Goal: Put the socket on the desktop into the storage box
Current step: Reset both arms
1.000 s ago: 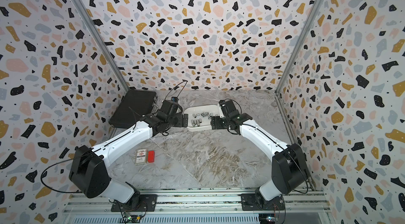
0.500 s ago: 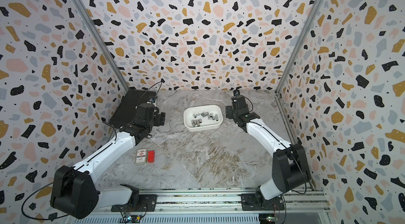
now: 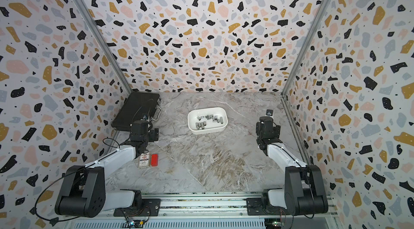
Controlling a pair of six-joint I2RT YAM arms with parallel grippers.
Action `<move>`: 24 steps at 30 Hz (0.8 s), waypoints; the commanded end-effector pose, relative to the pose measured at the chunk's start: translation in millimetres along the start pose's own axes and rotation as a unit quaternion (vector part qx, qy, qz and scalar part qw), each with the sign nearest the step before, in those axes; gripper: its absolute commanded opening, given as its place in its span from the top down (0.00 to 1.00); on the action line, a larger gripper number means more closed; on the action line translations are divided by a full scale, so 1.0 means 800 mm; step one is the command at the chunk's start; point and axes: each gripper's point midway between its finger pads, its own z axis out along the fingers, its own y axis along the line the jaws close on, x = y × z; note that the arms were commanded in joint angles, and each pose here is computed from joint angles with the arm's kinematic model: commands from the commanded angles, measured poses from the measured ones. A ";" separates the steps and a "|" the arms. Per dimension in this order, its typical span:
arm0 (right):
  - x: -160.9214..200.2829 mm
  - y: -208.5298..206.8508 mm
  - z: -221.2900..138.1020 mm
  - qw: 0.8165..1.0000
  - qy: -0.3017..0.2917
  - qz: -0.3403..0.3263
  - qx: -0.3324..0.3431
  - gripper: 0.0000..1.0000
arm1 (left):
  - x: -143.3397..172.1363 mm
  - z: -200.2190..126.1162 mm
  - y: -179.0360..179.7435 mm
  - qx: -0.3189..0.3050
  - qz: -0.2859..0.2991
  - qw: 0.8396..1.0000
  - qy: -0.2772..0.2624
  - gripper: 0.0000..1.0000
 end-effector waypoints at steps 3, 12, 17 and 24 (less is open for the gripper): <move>0.007 -0.008 0.007 0.999 -0.047 -0.001 0.023 0.21 | -0.029 -0.004 -0.011 0.025 -0.013 0.998 -0.063 0.00; 0.033 0.028 0.004 0.991 -0.117 -0.010 -0.064 0.25 | -0.018 -0.020 -0.033 0.050 0.036 0.990 -0.129 0.00; 0.042 0.028 0.005 0.989 -0.128 -0.005 -0.068 0.00 | -0.017 -0.026 -0.038 0.067 0.039 0.987 -0.139 0.00; 0.037 0.032 0.010 0.989 -0.133 -0.010 -0.070 0.00 | -0.019 -0.026 -0.044 0.087 0.008 0.988 -0.125 0.00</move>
